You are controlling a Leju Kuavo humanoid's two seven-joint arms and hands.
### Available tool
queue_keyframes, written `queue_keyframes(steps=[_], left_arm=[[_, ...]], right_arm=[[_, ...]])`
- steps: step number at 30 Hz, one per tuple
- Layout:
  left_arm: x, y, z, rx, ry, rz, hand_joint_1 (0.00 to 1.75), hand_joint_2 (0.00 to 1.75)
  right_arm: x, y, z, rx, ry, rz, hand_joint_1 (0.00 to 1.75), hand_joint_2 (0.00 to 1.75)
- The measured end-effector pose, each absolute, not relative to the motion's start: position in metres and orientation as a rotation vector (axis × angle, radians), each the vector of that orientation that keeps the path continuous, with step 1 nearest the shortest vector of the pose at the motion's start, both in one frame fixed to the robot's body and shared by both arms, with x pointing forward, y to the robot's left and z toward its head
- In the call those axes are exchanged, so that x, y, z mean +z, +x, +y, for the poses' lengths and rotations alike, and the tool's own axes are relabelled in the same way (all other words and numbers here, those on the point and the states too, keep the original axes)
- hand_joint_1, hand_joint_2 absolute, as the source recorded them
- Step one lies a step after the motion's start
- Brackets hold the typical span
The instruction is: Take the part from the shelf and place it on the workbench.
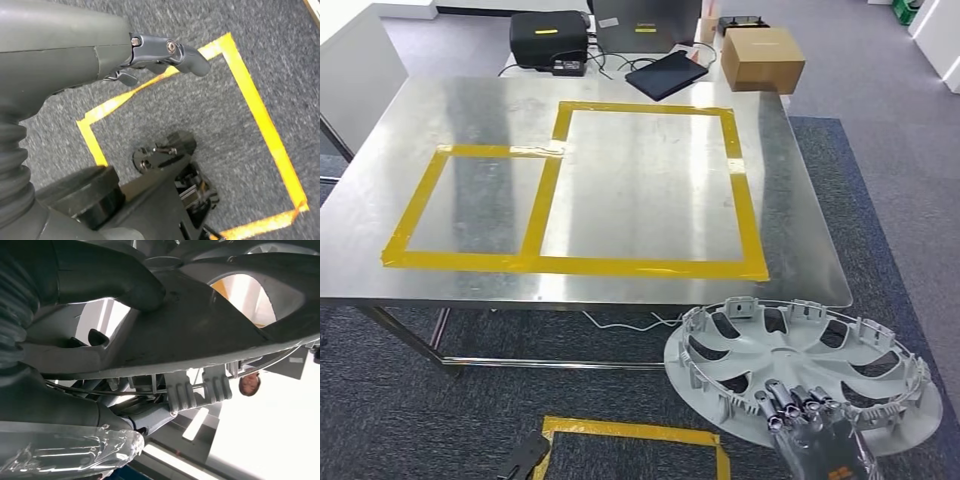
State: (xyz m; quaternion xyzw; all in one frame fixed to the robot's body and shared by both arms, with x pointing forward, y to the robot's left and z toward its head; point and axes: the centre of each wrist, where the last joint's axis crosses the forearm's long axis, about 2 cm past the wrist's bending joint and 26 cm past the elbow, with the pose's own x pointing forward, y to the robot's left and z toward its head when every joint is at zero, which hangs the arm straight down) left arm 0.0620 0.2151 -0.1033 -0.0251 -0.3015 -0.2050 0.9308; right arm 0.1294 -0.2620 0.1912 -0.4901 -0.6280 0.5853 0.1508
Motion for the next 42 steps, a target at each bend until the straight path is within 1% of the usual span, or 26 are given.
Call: queue_keyframes(steps=[11, 18, 30, 35, 38, 42], left_arm=[[-0.103, 0.062, 0.215, -0.421, -0.053, -0.617, 0.00, 1.75], [-0.104, 0.057, 0.212, -0.421, -0.046, -0.611, 0.00, 1.75], [-0.103, 0.057, 0.209, -0.427, -0.059, -0.613, 0.00, 1.75], [-0.103, 0.056, 0.208, -0.428, -0.067, -0.607, 0.00, 1.75], [-0.103, 0.057, 0.208, -0.428, -0.070, -0.608, 0.00, 1.75], [-0.103, 0.055, 0.207, -0.427, -0.079, -0.603, 0.00, 1.75]], right_arm=[[0.182, 0.127, -0.261, 1.668, -1.355, -1.864, 1.75, 1.75], [0.188, 0.137, -0.259, 1.636, -1.390, -1.899, 1.75, 1.75], [0.192, 0.147, -0.254, 1.531, -1.410, -1.950, 1.75, 1.75], [0.186, 0.143, -0.245, 1.485, -1.332, -2.008, 1.75, 1.75], [0.185, 0.143, -0.236, 1.423, -1.265, -2.093, 1.75, 1.75], [0.188, 0.143, -0.222, 1.203, -1.174, -2.192, 1.75, 1.75]])
